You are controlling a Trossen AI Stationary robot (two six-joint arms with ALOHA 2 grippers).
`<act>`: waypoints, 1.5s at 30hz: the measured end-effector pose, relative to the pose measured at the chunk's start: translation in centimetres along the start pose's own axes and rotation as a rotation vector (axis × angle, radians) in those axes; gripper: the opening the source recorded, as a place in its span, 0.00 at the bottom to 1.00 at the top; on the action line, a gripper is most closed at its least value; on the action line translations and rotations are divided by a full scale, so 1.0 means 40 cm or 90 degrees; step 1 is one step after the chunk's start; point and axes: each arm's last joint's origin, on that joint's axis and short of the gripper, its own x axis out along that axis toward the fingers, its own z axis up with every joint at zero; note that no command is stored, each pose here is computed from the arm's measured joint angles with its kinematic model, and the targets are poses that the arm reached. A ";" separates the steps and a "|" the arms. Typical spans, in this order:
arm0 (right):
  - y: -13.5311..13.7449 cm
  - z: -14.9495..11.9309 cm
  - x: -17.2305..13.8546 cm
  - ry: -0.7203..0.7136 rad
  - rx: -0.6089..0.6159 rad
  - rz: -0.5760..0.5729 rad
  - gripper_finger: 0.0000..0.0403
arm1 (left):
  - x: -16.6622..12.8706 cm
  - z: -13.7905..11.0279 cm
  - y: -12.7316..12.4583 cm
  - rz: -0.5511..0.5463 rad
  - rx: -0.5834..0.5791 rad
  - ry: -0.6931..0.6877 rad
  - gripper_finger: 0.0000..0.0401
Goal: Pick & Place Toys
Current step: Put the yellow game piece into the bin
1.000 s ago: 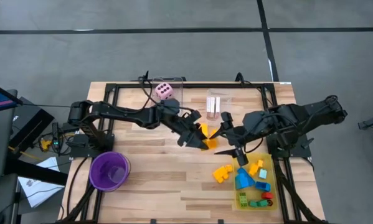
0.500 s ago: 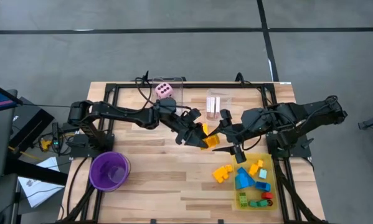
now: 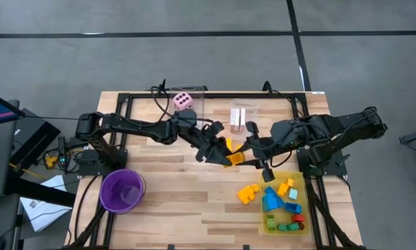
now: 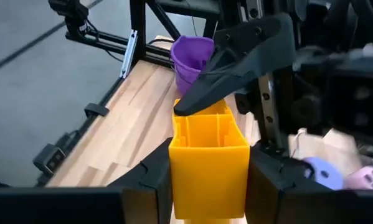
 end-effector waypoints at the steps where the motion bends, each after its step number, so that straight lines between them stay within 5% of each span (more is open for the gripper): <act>1: 0.000 -0.001 0.000 0.001 0.013 0.000 0.32 | 0.000 0.000 0.000 0.003 0.007 -0.001 0.74; 17: 0.033 -0.103 -0.030 0.288 0.226 -0.006 0.32 | -0.049 0.022 0.080 0.157 0.123 0.014 0.88; 22: 0.066 -0.160 -0.054 0.394 0.209 -0.012 0.32 | -0.064 0.037 0.093 0.169 0.123 0.003 0.87; 31: 0.121 -0.294 -0.100 0.437 0.191 0.015 0.31 | -0.067 0.037 0.097 0.175 0.118 0.009 0.86; 45: 0.146 -0.414 0.068 0.558 0.200 0.059 0.32 | -0.065 0.032 0.099 0.180 0.109 0.017 0.85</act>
